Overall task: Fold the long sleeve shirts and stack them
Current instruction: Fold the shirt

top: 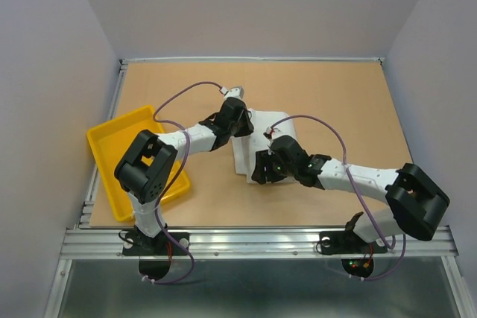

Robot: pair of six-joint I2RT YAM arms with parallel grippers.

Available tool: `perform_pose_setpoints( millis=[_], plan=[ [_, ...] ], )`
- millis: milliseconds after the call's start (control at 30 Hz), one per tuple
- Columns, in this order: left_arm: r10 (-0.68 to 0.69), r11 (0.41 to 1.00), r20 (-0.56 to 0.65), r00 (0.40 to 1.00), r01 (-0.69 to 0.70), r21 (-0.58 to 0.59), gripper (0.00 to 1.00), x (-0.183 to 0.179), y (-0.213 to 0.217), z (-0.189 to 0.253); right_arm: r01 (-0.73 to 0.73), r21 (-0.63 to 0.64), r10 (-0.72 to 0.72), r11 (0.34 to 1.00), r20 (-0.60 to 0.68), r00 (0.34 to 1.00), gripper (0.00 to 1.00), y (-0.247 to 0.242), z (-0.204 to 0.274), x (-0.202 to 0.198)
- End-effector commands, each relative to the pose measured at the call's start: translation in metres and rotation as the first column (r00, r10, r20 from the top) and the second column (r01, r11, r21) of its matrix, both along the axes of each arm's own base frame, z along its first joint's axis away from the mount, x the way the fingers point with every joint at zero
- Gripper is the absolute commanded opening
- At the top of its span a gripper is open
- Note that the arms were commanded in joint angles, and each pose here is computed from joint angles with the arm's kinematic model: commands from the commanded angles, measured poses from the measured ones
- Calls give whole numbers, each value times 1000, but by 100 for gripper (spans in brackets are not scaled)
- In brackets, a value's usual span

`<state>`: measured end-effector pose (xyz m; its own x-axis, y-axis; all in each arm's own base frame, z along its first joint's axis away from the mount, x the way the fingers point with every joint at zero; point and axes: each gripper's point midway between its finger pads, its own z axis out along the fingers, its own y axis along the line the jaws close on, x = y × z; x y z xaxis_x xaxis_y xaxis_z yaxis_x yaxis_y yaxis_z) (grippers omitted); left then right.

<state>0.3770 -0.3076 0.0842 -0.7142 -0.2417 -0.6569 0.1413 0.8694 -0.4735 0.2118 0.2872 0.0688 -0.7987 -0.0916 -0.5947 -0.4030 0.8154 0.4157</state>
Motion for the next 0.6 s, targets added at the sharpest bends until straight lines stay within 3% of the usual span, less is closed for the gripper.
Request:
perform_pose_setpoints(
  millis=[0, 200, 400, 500, 567],
  plan=[
    [8, 1000, 94, 996, -7, -13, 21, 16, 2, 13, -30, 74, 29, 997, 13, 999, 61, 13, -2, -2],
    [82, 996, 11, 997, -83, 15, 21, 12, 19, -15, -43, 89, 43, 995, 5, 999, 61, 16, 0, -5],
    [150, 987, 37, 988, -152, 53, 27, 18, 40, -5, -88, 197, 76, 976, 70, 995, 64, 29, 51, -4],
    [139, 989, 101, 985, -143, 39, 47, 27, 39, 27, -36, 190, 13, 981, 122, 993, 72, 23, 77, 8],
    [138, 989, 122, 983, -144, 39, 54, 31, 39, 39, 5, 178, -33, 984, 149, 988, 75, 16, 86, 16]
  ],
)
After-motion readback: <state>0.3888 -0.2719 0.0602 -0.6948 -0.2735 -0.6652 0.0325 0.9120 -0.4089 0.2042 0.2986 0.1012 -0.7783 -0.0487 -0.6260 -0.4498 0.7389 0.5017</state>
